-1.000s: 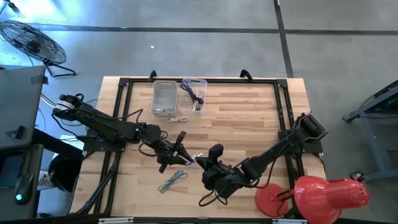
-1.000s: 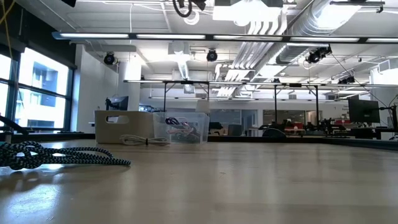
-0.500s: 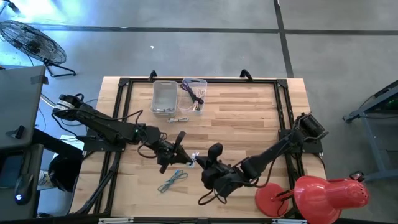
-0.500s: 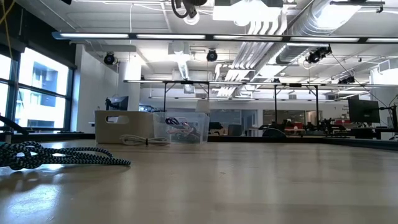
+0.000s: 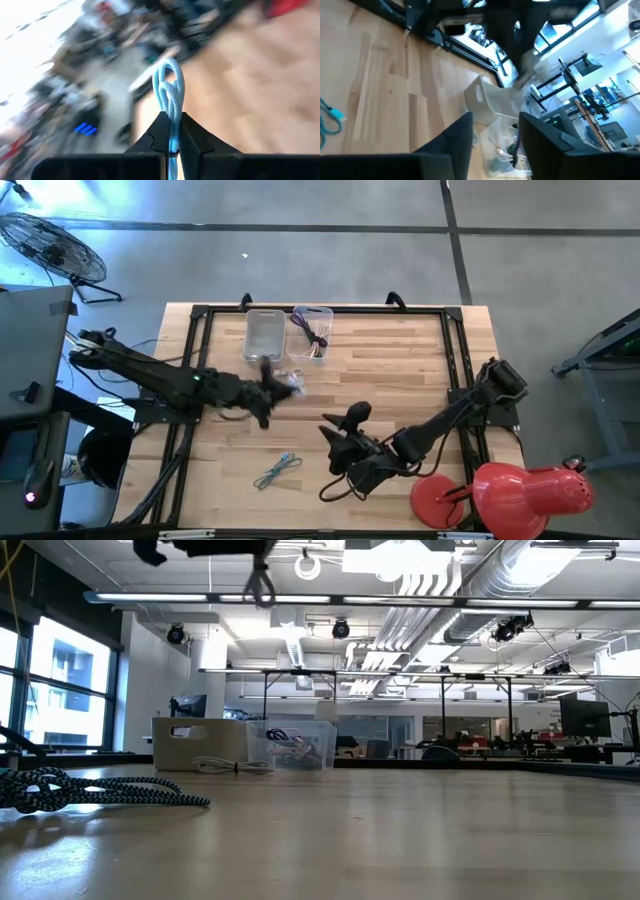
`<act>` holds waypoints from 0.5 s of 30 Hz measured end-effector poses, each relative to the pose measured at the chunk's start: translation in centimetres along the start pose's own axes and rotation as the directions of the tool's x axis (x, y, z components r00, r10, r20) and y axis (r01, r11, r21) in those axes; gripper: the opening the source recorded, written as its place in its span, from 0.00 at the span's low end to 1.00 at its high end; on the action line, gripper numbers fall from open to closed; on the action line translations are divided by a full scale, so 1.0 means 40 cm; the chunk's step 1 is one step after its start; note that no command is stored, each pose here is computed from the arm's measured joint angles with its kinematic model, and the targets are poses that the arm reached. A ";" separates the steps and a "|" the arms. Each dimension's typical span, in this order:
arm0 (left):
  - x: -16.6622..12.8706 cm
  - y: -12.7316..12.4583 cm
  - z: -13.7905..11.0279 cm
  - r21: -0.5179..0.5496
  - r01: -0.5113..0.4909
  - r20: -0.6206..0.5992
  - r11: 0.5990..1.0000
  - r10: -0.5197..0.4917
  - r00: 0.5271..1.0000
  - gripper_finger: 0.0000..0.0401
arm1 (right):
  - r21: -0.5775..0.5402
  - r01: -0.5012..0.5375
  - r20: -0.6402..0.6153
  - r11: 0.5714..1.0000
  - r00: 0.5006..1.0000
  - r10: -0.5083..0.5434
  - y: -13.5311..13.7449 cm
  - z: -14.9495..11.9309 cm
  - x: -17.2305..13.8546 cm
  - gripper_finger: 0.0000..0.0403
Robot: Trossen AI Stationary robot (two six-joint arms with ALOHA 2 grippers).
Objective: Pick & Place USB Port
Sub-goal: Put the blue charger cable into the gray bin
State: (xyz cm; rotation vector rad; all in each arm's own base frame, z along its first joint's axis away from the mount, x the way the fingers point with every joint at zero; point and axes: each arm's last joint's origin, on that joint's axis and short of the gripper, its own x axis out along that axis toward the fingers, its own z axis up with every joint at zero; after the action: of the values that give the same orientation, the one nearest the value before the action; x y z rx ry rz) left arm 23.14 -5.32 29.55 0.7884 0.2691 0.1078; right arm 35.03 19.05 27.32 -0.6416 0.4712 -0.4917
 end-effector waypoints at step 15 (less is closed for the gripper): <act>-0.267 0.169 -0.151 0.174 -0.216 -0.359 0.961 0.266 0.895 0.03 | -0.032 0.078 -0.028 0.996 0.997 -0.078 -0.043 0.000 0.001 0.45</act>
State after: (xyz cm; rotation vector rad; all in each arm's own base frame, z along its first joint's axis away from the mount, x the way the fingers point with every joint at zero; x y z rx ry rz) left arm 11.22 1.46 32.42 0.9271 0.5497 0.4865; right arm 34.60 17.84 28.44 -0.6854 0.4837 -0.5692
